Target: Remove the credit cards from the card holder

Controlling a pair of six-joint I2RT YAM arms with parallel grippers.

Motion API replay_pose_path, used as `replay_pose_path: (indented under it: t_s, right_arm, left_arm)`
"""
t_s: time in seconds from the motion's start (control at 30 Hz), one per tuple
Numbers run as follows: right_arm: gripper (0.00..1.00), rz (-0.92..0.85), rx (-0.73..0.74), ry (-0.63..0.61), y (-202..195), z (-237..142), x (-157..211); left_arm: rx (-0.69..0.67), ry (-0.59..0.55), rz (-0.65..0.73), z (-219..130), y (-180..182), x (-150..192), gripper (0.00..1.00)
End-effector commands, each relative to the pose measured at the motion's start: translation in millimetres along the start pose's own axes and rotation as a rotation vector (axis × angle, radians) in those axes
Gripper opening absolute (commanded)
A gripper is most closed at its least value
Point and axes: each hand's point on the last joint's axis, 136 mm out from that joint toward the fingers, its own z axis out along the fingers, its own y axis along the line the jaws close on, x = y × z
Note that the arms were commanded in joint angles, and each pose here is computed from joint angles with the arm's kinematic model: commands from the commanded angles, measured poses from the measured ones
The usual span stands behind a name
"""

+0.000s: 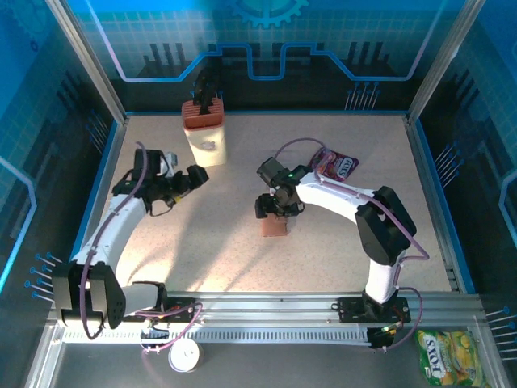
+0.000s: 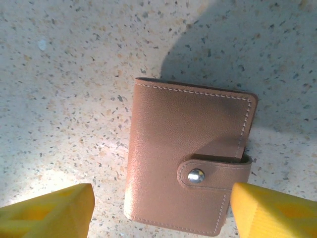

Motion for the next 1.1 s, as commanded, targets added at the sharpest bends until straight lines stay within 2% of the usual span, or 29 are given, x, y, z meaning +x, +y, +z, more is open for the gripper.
replay_pose_path:
  t_s: [0.0,0.33,0.4,0.47,0.57,0.77,0.9,1.07]
  right_arm:
    - [0.71,-0.014,-0.018,0.014,-8,-8,6]
    - [0.56,-0.027,-0.054,0.011,-11,-4,8]
    - [0.50,-0.043,-0.062,0.009,-9,-3,7]
    - [0.44,-0.052,-0.053,0.010,-9,-2,6]
    - [0.40,-0.060,-0.032,0.020,-11,1,4]
    - [0.37,-0.065,-0.012,0.036,-13,7,2]
    - [0.37,-0.065,-0.001,0.050,-15,12,4]
    - [0.37,-0.063,0.003,0.076,-14,19,6]
  left_arm:
    - [0.071,0.068,-0.065,20,-15,18,0.94]
    - [0.107,0.203,-0.086,68,-39,66,0.83]
    - [0.114,0.211,-0.100,74,-43,74,0.81]
    - [0.140,0.212,-0.122,80,-46,81,0.75]
    - [0.168,0.202,-0.135,85,-50,87,0.67]
    - [0.192,0.208,-0.124,92,-57,95,0.60]
    - [0.185,0.234,-0.128,98,-55,101,0.50]
    - [0.184,0.260,-0.133,106,-55,107,0.49]
